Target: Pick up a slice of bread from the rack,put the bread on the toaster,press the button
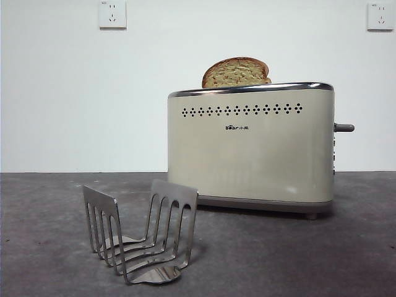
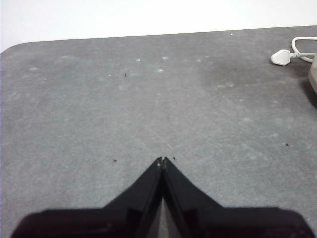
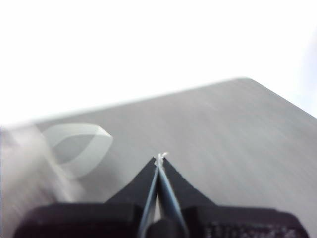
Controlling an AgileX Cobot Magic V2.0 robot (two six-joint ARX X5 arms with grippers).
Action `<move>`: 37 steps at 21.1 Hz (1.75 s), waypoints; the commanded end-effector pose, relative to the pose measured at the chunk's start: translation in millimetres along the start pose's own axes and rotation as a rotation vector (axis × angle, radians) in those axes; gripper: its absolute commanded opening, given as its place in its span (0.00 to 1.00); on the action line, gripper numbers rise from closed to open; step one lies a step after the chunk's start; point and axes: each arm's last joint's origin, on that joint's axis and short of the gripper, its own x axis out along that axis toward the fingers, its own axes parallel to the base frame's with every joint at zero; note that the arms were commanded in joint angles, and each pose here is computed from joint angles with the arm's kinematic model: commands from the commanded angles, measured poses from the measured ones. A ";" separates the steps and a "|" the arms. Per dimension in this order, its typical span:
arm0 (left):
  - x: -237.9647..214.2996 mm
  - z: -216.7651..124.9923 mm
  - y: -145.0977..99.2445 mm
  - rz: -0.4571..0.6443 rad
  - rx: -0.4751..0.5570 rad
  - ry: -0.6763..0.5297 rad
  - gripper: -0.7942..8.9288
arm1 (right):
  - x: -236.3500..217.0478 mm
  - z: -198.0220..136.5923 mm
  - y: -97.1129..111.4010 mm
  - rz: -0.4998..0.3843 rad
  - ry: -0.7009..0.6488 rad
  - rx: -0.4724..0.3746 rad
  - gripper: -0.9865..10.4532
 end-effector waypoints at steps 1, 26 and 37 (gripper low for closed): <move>1.4 -3.1 0.3 0.003 -0.007 0.009 0.08 | -19.8 -43.8 -12.5 -0.068 -0.055 -0.035 0.09; 2.0 -3.9 0.3 0.003 -0.008 0.021 0.08 | -33.5 -89.3 -12.5 0.249 0.066 -0.210 0.09; 2.1 -4.0 0.3 0.003 -0.008 0.022 0.08 | -33.5 -89.0 -12.5 0.247 0.072 -0.135 0.09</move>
